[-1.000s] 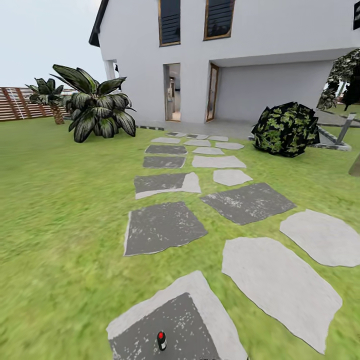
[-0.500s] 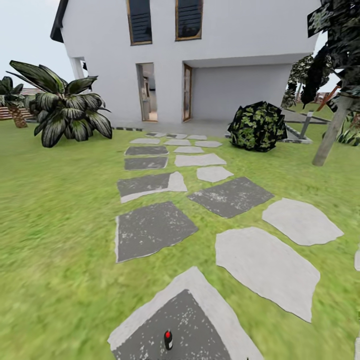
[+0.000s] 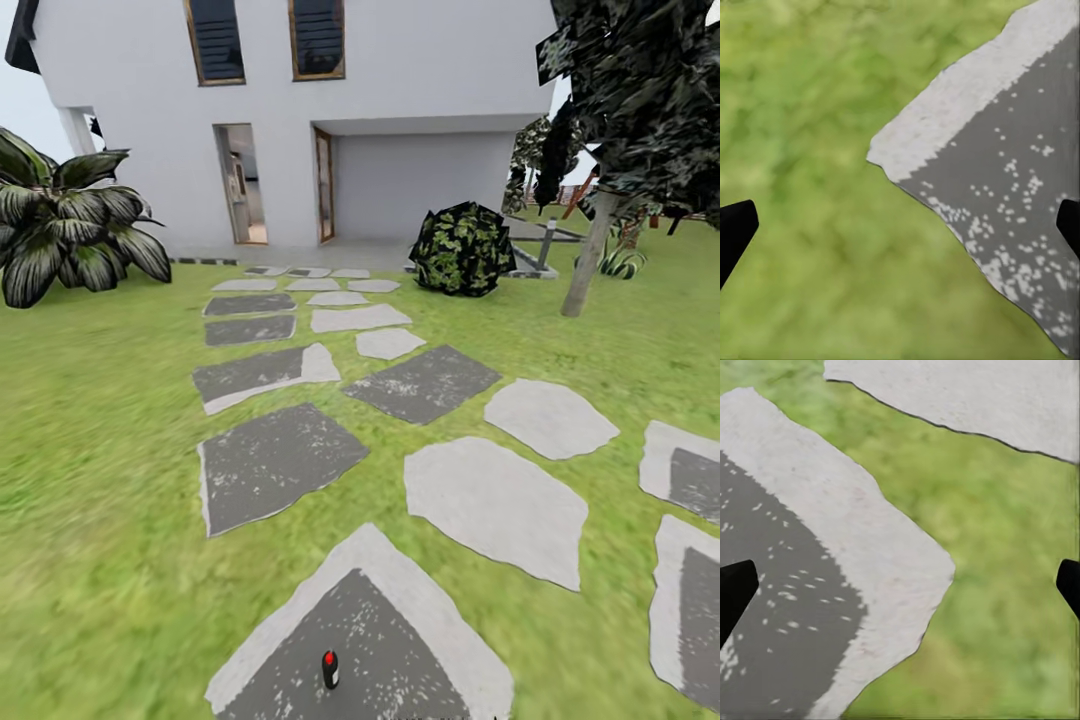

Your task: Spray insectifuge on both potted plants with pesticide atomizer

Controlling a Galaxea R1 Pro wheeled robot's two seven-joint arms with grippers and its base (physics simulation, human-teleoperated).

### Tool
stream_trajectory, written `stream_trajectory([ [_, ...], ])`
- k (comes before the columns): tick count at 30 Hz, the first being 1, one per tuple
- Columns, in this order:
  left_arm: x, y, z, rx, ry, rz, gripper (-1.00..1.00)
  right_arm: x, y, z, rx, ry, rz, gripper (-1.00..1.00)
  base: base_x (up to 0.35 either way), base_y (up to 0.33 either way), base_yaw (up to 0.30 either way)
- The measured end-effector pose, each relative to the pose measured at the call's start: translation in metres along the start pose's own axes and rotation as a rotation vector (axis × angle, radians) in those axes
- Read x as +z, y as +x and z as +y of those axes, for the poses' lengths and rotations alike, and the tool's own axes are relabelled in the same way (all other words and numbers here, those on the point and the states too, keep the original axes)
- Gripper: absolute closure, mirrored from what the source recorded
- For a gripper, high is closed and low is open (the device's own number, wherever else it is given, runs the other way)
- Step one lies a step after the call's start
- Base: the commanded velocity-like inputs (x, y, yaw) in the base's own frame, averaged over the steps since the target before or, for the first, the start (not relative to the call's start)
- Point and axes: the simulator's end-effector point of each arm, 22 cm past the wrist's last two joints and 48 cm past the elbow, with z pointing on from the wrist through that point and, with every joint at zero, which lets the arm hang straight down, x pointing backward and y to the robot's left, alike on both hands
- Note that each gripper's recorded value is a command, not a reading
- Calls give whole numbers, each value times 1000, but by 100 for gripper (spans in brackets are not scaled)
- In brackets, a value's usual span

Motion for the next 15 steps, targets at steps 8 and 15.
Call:
stream_trajectory([
  [8,0,0,0,0,0,-1,-100,0,1,0,0,0,2,-100,0,2,-300],
  [15,13,-17,-6,-11,2,18,-100,1,-2,-1,0,1,-5,-100,0,0,-182],
])
